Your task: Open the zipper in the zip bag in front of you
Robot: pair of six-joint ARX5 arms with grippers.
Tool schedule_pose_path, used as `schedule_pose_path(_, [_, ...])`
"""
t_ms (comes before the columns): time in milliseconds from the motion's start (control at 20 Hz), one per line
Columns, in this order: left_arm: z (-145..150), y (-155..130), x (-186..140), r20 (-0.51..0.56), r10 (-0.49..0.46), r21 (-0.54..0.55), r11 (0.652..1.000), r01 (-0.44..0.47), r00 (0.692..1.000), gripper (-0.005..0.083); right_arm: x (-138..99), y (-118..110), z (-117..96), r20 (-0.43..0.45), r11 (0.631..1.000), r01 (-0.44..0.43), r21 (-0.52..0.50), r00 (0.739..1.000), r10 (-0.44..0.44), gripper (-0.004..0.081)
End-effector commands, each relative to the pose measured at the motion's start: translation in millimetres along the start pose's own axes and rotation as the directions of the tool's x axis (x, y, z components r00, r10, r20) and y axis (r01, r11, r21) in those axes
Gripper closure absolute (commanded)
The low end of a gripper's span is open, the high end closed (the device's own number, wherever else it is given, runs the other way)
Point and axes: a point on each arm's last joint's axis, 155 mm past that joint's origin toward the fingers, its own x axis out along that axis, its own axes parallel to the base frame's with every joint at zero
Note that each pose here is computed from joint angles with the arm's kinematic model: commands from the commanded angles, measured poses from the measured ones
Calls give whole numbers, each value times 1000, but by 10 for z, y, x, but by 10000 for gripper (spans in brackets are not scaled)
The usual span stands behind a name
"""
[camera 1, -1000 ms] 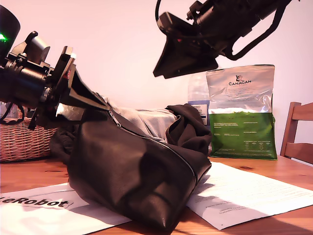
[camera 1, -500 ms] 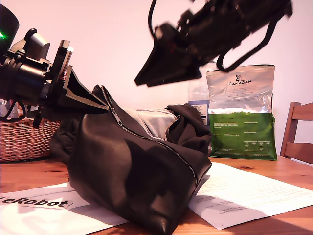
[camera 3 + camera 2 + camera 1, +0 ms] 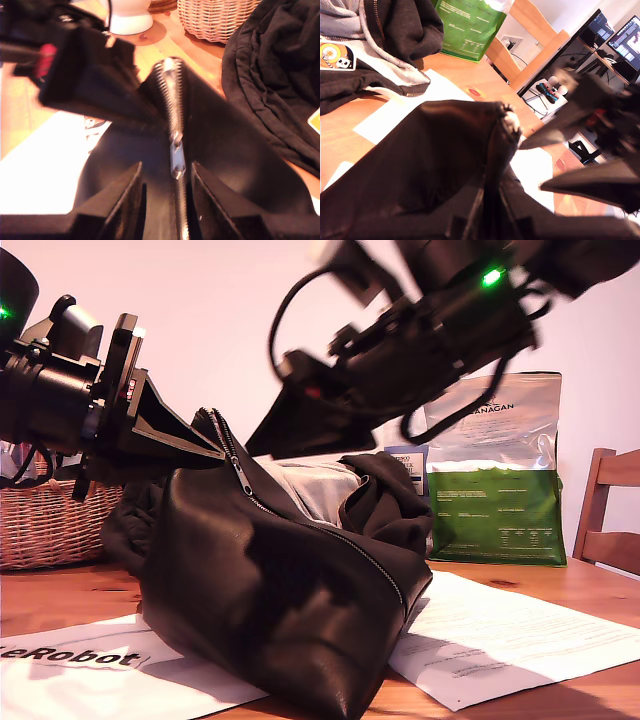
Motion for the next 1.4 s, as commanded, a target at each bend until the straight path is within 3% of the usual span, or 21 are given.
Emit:
schedule_pose_path(0, [28,-34,5,7,-17,8,1000,17,1000,799,75,20,94,17,1000,-30,-5,999,30,490])
schedule_pose_path(350, [57,5,-24,16,-10,6,1000,10,1000,799,247,-24,-131,-56,998,-53,36,997,55,514])
schedule_pose_path(750, [40,-37,-25,7,-33,6,999,33,999,799,263,-129,-58,-23,1000,-14,10,1000,14,580])
schedule_pose_path(1000, [79,-46,-29,20,-36,20,999,36,999,799,264,-118,-95,-36,1000,-18,-1,999,18,721])
schedule_pose_path(1350, [98,-54,-30,27,-40,25,999,39,999,798,263,-107,-135,-53,1000,-21,6,998,21,735])
